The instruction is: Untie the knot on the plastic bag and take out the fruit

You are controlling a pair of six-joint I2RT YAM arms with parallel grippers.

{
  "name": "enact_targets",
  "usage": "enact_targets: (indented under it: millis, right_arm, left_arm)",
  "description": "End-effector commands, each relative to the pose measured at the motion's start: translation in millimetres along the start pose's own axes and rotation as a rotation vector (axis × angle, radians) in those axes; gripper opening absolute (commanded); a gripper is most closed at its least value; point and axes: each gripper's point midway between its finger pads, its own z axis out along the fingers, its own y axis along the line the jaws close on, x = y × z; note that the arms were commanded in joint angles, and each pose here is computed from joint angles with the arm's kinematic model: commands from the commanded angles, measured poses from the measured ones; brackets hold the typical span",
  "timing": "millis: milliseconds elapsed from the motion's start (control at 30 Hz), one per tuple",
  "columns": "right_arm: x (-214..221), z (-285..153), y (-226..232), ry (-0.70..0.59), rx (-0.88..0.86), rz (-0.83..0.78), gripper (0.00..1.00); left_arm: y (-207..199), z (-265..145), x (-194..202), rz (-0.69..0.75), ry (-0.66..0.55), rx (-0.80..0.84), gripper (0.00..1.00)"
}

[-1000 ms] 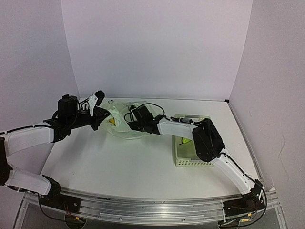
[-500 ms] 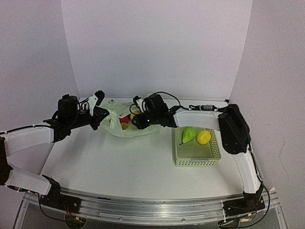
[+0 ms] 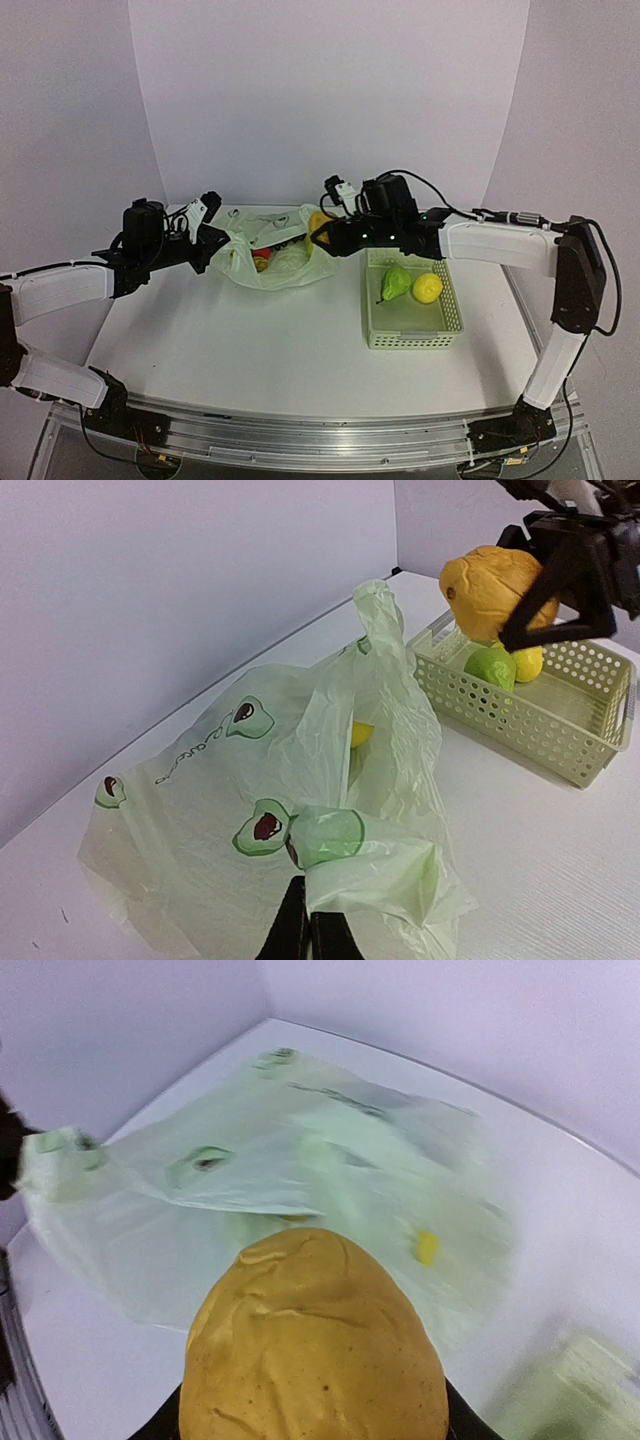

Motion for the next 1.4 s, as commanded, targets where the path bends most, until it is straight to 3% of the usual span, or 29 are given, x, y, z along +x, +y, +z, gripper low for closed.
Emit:
enact_targets:
  millis: [0,133,233,333,433,500,667,767,833,967,1067,1200,1367]
  right_arm:
    - [13,-52,-114,0.036,0.432,0.212,0.25]
    - [50,-67,-147,0.135,0.574,0.308,0.27]
    - [67,-68,-152,0.189,0.605,0.352,0.35]
    - [74,-65,-154,0.226,0.619,0.360,0.63]
    - [70,-64,-154,0.236,0.625,0.352,0.84]
    - [63,-68,-159,0.224,0.657,0.336,0.89]
    - [35,-77,-158,0.169,0.664,0.310,0.90]
    - [12,-64,-136,0.143,0.538,0.300,0.81]
    - [-8,-44,-99,0.130,0.390,0.217,0.75]
    - [-31,5,27,0.050,-0.044,-0.098,0.73]
    - [-33,34,74,-0.013,-0.223,-0.107,0.61]
    - [-24,73,86,0.010,-0.299,-0.029,0.53]
    - [7,110,69,0.057,-0.234,-0.040,0.47]
  left_arm:
    - [4,-8,-30,0.051,-0.081,-0.010,0.00]
    - [4,-8,-31,0.053,-0.083,-0.010,0.00]
    - [4,-8,-32,0.053,-0.087,-0.005,0.00]
    - [3,-7,-32,0.055,-0.087,-0.001,0.00]
    - [2,-8,-33,0.065,-0.090,0.004,0.00]
    - [1,-9,-33,0.070,-0.090,0.005,0.00]
    - [0,-14,-35,0.085,-0.095,0.000,0.00]
    - [-2,-20,-40,0.105,-0.110,0.002,0.00]
    - [-6,-25,-45,0.123,-0.125,0.020,0.00]
    - [-16,-33,-51,0.153,-0.150,0.060,0.00]
    - [-15,-30,-46,0.133,-0.134,0.058,0.00]
    - [-12,-28,-50,0.106,-0.138,0.048,0.00]
    - [-7,-26,-52,0.086,-0.136,0.029,0.00]
